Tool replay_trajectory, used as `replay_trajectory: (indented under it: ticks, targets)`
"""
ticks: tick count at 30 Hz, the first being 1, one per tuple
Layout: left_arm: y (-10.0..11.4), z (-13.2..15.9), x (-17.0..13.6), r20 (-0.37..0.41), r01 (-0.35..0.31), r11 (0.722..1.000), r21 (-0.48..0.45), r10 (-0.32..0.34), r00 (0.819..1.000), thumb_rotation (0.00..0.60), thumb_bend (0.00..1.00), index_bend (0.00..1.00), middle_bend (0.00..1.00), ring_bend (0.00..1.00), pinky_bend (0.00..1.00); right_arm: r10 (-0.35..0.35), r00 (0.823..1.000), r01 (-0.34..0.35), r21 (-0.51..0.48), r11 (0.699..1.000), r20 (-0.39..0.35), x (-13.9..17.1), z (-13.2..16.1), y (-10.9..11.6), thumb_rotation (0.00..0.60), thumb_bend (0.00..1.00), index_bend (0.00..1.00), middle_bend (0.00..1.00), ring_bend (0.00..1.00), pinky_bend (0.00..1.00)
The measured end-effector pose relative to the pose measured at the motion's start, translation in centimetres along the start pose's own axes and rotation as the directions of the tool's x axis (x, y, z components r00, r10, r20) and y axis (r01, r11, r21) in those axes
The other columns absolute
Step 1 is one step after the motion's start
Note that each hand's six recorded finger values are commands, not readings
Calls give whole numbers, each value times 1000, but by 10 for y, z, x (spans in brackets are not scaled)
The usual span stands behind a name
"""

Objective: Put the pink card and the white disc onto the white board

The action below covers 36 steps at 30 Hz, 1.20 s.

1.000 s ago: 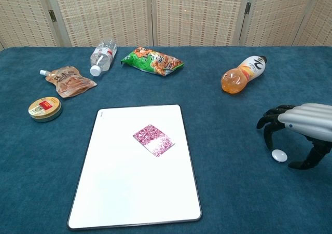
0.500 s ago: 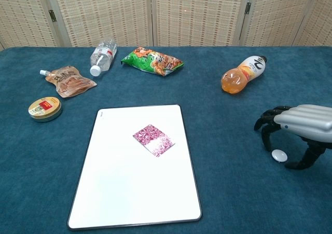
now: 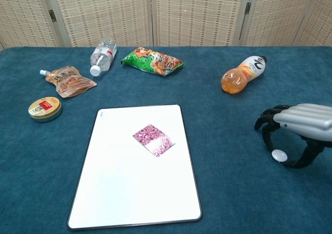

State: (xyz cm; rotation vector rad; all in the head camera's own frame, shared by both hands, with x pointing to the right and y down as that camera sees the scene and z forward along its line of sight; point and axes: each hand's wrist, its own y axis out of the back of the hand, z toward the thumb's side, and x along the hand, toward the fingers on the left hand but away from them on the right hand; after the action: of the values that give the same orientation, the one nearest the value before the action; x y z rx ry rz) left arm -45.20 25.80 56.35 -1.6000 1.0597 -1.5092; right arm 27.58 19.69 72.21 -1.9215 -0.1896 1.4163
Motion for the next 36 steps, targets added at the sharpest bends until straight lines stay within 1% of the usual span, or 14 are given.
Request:
replay_trajectory:
  ticks: [13, 19, 22, 26, 32, 36]
  targets:
    - [0, 0, 1, 4, 3, 1000, -2, -3, 1000, 600, 315, 136, 27, 61, 0, 0, 1000, 0, 4, 1000, 1, -2, 1, 0, 600, 390, 510, 208, 55, 0]
    - [1, 0, 1, 2, 2, 1000, -2, -2, 1000, 600, 316, 136, 27, 61, 0, -29, 999, 29, -4, 1000, -24, -2, 10, 12, 600, 395, 514, 210, 53, 0]
    - [1, 1, 1, 3, 1, 1000, -5, -1, 1000, 600, 316, 136, 27, 61, 0, -59, 997, 59, -7, 998, -57, -5, 21, 25, 600, 395, 514, 210, 54, 0]
    - [1, 1, 1, 5, 1, 1000, -2, -1, 1000, 600, 315, 136, 28, 61, 0, -100, 988, 99, -7, 995, -117, -16, 45, 49, 600, 395, 514, 209, 55, 0]
    - [3, 4, 2, 9, -3, 1000, -2, 3, 1000, 600, 316, 136, 27, 61, 0, -123, 970, 125, 0, 992, -211, -42, 90, 76, 600, 395, 514, 200, 50, 0]
    - [3, 3, 1, 5, -1, 1000, -4, 1, 1000, 600, 316, 136, 27, 61, 0, -123, 960, 129, 7, 992, -251, -61, 119, 89, 600, 395, 514, 199, 44, 0]
